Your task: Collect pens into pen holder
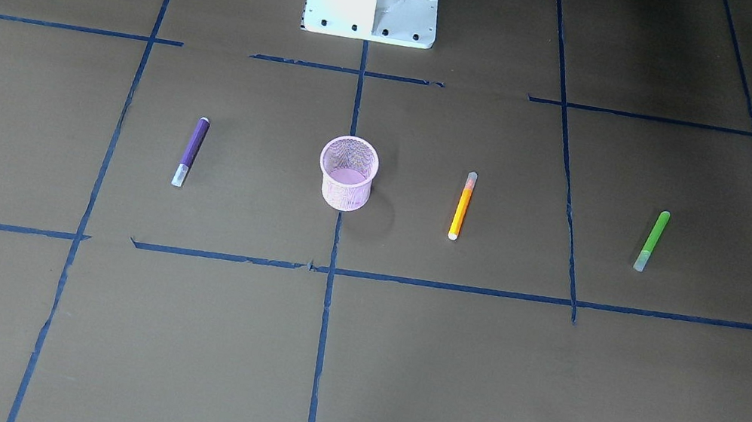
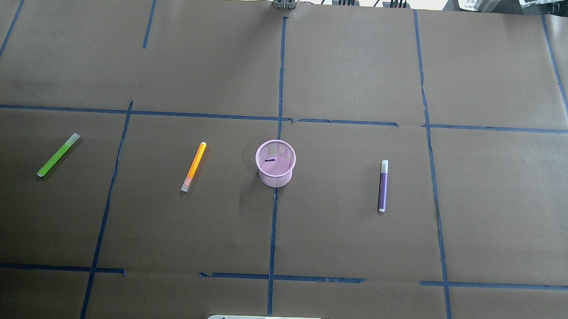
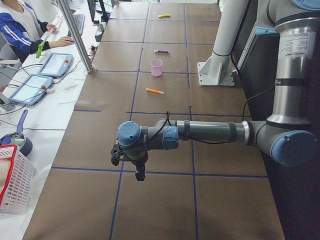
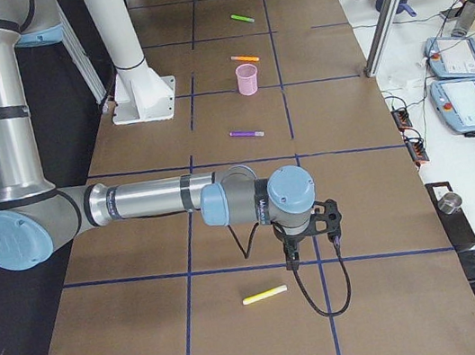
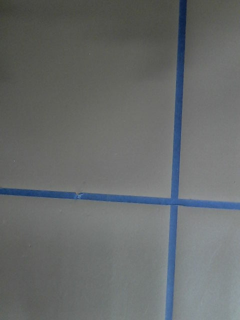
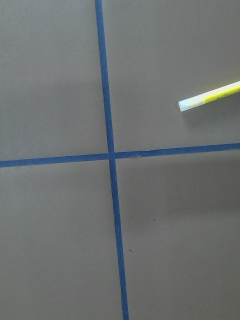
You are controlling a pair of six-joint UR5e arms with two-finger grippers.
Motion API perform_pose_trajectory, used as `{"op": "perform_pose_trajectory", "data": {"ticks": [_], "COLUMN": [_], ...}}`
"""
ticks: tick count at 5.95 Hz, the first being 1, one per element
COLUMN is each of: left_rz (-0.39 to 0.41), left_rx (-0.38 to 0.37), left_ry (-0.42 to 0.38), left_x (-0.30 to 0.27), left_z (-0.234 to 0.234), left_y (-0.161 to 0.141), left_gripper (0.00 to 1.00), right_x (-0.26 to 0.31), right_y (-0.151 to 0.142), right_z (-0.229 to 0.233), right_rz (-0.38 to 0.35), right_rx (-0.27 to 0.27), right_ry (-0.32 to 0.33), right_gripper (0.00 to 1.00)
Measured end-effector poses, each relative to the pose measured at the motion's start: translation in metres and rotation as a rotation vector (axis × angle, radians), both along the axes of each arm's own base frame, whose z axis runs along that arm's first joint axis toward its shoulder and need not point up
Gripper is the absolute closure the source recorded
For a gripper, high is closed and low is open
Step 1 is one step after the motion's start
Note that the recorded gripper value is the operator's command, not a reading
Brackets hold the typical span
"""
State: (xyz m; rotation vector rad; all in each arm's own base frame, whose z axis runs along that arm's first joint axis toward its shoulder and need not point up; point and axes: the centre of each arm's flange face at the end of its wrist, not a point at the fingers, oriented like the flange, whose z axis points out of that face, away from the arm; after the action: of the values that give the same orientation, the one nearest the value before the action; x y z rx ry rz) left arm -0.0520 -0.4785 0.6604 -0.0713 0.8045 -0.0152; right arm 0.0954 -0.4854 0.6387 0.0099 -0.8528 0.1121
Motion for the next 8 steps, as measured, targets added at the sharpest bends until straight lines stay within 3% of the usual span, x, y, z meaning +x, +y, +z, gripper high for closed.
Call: {"op": "perform_pose_trajectory", "data": {"ticks": [8], "left_rz": [0.004], "left_rx": [0.037], "left_ry": [0.003], "left_x": [0.002], "left_z": [-0.015], "left_y": [-0.013], "left_gripper": [0.0], "right_x": [-0.001], "right_y": [0.001], "right_z": [-0.003], "right_rz": [-0.001], "right_rx": [0.008], "right_ry": [-0.002], "right_gripper": [0.0]}}
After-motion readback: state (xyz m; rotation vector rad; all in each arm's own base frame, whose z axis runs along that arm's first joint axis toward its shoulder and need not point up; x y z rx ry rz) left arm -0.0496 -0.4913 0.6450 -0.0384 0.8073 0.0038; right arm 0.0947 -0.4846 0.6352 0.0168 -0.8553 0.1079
